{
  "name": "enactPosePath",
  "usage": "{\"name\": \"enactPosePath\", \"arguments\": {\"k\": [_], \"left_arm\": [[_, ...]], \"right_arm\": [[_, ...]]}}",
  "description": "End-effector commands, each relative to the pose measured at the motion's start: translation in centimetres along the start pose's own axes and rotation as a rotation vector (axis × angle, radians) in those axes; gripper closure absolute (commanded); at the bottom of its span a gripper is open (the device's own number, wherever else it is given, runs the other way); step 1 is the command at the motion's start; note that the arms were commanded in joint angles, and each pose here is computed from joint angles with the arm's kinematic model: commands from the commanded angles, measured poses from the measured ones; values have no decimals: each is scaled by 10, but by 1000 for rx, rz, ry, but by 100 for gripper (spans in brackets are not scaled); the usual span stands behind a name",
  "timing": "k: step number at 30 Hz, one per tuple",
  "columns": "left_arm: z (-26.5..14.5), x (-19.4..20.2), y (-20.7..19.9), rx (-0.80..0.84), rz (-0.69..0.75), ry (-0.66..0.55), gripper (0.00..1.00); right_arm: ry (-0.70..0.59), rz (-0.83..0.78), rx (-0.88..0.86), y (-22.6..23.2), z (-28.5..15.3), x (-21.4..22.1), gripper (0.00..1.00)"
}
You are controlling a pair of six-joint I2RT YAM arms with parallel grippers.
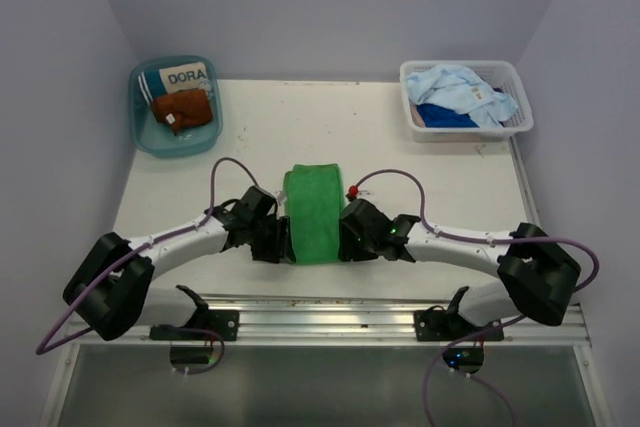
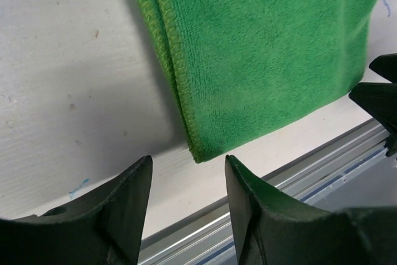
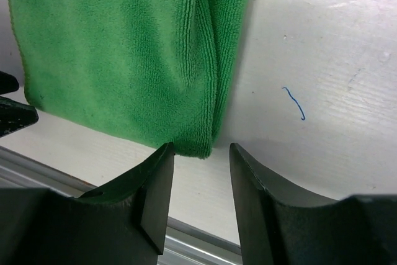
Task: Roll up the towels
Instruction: Fold the towel, then roll the towel
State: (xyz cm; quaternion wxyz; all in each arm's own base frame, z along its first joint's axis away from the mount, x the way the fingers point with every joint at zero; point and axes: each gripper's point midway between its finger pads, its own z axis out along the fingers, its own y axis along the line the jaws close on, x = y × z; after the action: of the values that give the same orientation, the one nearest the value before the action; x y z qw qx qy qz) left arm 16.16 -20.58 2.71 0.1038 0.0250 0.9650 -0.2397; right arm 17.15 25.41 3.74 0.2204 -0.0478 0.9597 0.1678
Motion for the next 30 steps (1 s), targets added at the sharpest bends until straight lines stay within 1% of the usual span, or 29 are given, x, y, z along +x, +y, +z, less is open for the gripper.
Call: {"name": "enactPosePath", "arguments": {"k": [1, 9, 11, 12, 16, 22, 30], "left_arm": [[5, -5, -10, 45, -2, -21, 48], [17, 3, -4, 26, -13, 9, 58], [17, 7, -2, 20, -13, 25, 59], [17, 8, -1, 18, -12, 25, 59], [14, 11, 1, 0, -9, 26, 58], [14, 19, 6, -14, -14, 44, 63], [16, 18, 4, -11, -20, 42, 66]], "right_arm": [[1, -1, -47, 12, 8, -2, 55], [23, 5, -34, 8, 14, 6, 62], [18, 12, -33, 7, 11, 5, 62], [18, 13, -33, 7, 10, 6, 60], [3, 13, -42, 7, 4, 4, 59], [-13, 11, -60, 7, -5, 2, 62], [33, -19, -72, 11, 5, 12, 61]]}}
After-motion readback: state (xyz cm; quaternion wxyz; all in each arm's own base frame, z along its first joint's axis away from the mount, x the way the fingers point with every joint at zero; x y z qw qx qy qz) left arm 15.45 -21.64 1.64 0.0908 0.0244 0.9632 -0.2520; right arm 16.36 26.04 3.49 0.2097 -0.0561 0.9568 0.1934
